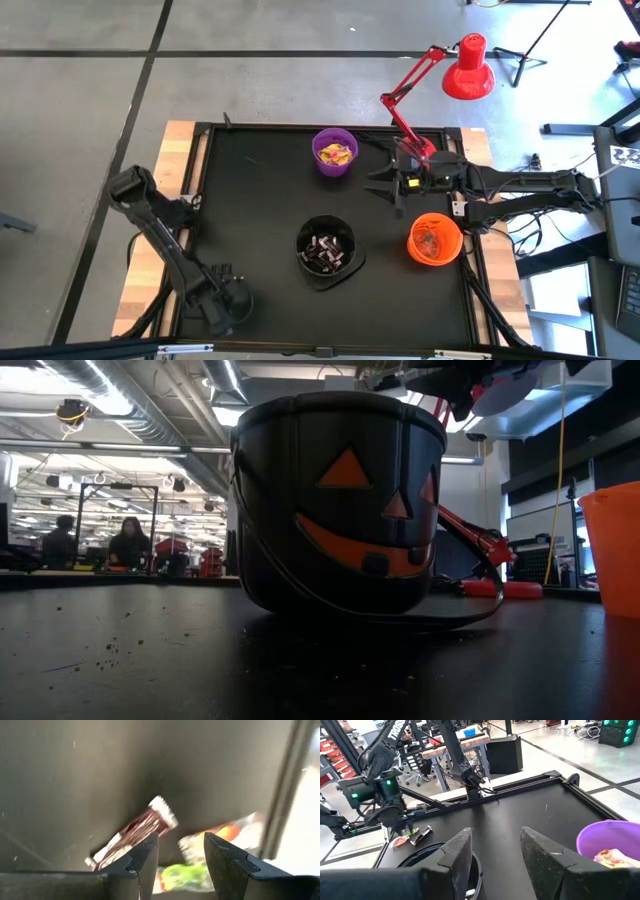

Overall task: Sort candy
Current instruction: Put the brown chocolate into the black bucket

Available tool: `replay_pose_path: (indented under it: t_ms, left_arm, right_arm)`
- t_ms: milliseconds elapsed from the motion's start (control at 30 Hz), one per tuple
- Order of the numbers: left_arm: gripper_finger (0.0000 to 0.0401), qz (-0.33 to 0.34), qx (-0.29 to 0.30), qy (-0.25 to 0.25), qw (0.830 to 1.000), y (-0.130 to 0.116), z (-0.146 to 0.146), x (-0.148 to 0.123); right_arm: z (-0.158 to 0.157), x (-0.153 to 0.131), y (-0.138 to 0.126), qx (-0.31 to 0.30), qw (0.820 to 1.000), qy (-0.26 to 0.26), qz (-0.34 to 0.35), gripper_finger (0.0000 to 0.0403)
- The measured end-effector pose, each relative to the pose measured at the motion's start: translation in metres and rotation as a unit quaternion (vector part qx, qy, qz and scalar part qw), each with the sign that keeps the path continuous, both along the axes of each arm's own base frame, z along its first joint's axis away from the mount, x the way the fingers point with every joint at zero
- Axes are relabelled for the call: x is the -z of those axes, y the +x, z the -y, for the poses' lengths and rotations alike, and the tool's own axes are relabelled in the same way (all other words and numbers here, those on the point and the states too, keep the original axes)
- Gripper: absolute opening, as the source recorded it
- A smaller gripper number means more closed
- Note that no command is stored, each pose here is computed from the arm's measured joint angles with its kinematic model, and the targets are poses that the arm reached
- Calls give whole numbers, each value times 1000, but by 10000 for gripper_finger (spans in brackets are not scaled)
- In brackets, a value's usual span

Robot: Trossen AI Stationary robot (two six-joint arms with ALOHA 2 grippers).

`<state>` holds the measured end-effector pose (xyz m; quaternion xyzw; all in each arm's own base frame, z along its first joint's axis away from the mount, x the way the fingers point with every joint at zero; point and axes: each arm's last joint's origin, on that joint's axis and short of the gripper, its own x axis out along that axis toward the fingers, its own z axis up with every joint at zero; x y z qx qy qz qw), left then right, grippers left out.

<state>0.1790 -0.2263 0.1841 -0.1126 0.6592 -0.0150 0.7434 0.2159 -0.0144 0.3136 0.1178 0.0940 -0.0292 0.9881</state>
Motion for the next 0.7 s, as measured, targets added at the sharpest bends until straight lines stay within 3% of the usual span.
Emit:
replay_pose_path:
  t_ms: [300,533,700]
  left_arm:
    - [149,-45,62,81,994,-10,4,25]
    - [149,-48,101,121,986,-5,3,41]
    - [149,-22,96,150,984,0,0,42]
  right_arm:
    - [-9,0,0,-9,1000,-14,-1,166]
    - [-10,0,0,-8,1000,-17,-1,166]
    - [-10,0,0,-5,1000,-20,-1,166]
